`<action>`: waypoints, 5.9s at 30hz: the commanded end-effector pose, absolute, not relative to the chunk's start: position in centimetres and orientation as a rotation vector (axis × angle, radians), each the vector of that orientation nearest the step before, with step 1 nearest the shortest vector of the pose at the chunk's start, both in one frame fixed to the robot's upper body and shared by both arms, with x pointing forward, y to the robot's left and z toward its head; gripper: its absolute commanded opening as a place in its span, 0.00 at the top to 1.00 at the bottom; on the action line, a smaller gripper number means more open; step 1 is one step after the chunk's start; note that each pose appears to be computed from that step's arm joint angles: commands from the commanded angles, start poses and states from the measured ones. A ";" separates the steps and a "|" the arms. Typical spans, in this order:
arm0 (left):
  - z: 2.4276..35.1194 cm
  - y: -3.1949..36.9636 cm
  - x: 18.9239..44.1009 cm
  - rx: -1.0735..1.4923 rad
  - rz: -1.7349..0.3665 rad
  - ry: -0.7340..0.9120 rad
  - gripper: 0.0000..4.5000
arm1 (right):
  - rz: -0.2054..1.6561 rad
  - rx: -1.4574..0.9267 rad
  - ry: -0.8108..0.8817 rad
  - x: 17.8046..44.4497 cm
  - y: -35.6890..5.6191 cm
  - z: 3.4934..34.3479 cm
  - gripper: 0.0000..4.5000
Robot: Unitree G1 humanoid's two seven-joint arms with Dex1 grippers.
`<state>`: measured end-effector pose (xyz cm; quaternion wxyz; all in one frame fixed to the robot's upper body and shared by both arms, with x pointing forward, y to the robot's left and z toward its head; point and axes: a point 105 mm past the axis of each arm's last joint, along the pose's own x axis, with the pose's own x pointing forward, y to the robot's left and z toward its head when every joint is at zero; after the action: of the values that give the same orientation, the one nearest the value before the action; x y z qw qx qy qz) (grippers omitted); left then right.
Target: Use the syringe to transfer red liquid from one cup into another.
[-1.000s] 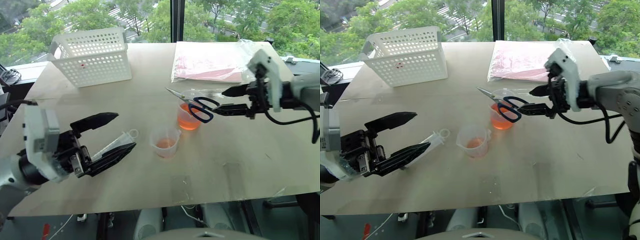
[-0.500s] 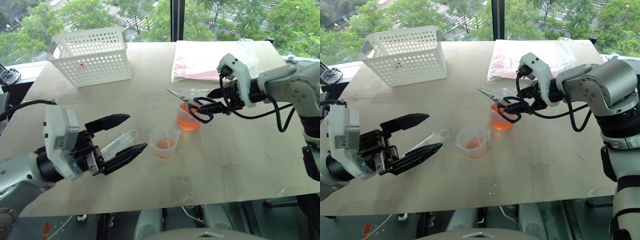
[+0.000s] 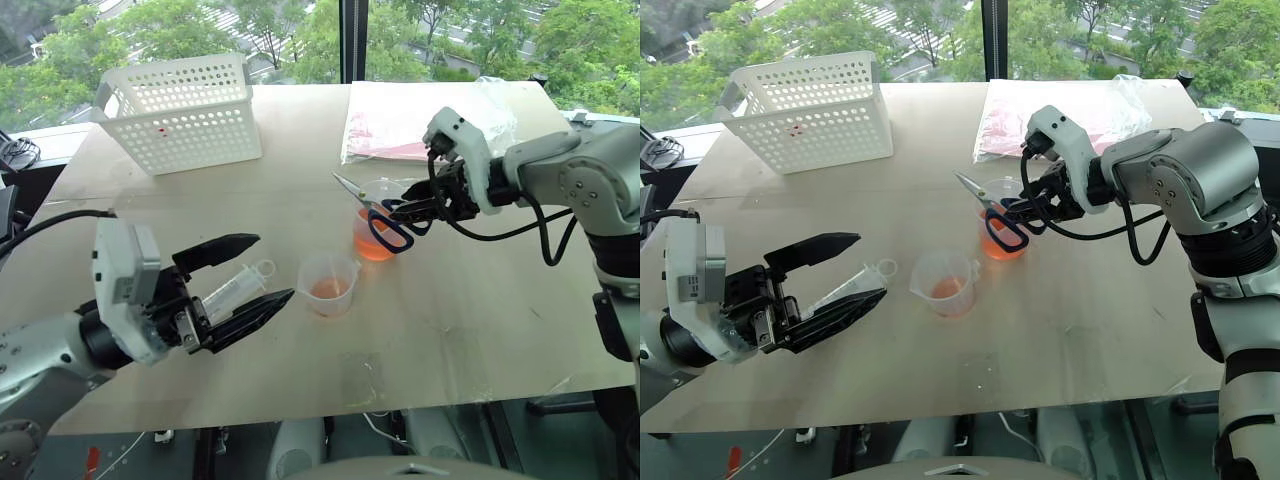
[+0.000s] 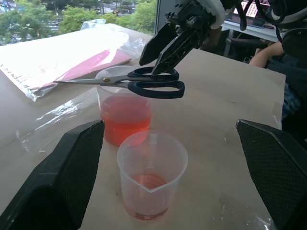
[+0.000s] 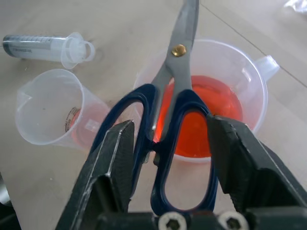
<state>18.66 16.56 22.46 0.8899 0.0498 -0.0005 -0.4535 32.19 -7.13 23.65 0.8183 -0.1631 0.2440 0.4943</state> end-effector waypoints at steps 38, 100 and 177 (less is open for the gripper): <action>22.6 16.1 18.0 0.125 -0.943 -0.038 0.00 | 1.042 -0.412 0.521 31.5 -6.3 23.1 0.38; 24.9 10.1 18.9 0.086 -1.237 -0.148 0.00 | 0.353 -0.176 0.714 35.1 -27.0 12.2 0.59; 34.2 17.3 30.3 -0.199 -0.884 -0.010 0.70 | 1.099 -0.098 -0.107 23.3 -13.2 24.9 0.00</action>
<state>29.79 17.78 32.70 0.8867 -0.0797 0.0474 -0.4530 22.29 -12.79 24.33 0.8381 -0.0537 -0.0414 0.5413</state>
